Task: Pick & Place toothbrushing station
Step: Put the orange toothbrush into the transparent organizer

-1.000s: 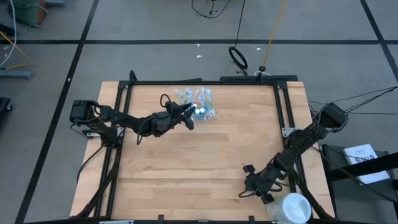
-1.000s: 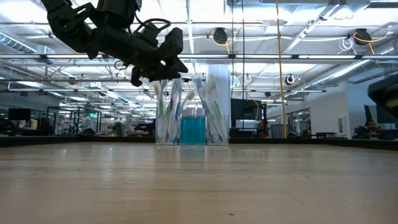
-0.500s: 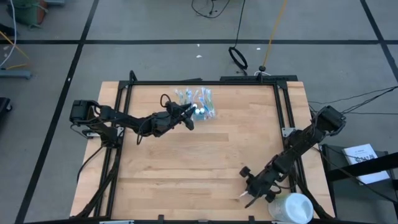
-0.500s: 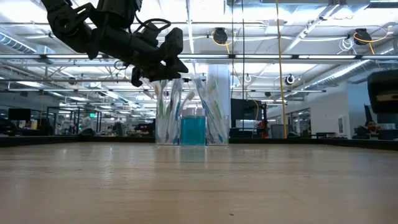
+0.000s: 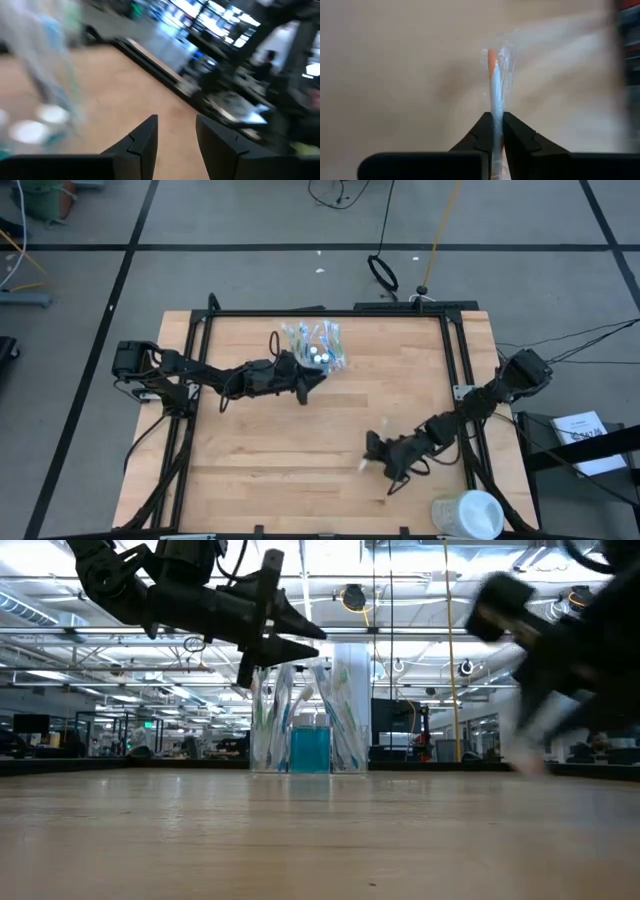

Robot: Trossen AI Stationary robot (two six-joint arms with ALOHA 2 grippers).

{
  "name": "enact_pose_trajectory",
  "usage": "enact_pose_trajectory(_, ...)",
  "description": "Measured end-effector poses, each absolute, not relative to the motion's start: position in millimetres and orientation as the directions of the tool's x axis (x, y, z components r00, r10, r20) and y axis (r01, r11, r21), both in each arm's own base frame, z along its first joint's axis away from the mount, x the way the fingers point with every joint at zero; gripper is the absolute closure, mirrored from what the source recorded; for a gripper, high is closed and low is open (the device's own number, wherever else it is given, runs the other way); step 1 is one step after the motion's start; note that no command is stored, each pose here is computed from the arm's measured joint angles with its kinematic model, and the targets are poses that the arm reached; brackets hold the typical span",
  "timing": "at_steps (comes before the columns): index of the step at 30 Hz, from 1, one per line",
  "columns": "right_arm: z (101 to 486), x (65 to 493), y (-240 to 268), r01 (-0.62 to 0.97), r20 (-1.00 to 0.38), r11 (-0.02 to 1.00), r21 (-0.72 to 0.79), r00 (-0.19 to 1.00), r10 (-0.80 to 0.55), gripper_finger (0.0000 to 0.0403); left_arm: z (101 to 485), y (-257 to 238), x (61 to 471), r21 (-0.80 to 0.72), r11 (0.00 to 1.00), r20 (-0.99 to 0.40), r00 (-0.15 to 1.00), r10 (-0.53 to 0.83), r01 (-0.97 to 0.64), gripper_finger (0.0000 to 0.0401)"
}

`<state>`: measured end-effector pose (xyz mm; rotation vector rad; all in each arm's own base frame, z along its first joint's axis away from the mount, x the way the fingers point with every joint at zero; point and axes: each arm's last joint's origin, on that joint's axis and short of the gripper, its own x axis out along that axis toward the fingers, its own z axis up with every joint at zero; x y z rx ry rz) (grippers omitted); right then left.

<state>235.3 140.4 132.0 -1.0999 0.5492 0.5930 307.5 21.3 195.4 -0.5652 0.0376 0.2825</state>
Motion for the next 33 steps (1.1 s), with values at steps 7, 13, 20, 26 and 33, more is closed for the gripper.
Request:
enact_pose_trajectory(7, 155, 267, 114, -0.407, -0.411, -0.13, -0.904, 0.912, 0.002, 0.0386, 195, 14, 308, -0.611, 0.779, -0.117, 0.989, 0.086, -0.141, 0.0265)
enact_pose_trajectory(13, 161, 280, 92, -0.329, -0.351, -0.321, -0.888, 0.936, 0.01, 0.0384, 191, 8, 308, -0.607, 0.786, -0.157, 0.987, 0.025, -0.117, 0.0265)
enact_pose_trajectory(20, 162, 286, 74, -0.308, -0.35, -0.373, -0.875, 0.935, 0.05, 0.0384, 196, 6, 309, -0.589, 0.808, -0.108, 0.993, -0.053, -0.021, 0.0236)
enact_pose_trajectory(26, 169, 292, 61, -0.257, -0.288, -0.416, -0.872, 0.958, 0.012, 0.0384, 187, 2, 315, -0.582, 0.812, -0.173, 0.983, -0.067, -0.047, 0.0178)
enact_pose_trajectory(33, 169, 293, 56, -0.233, -0.283, -0.481, -0.845, 0.959, 0.033, 0.0383, 176, 6, 337, -0.652, 0.753, -0.203, 0.978, -0.056, -0.092, 0.0149)
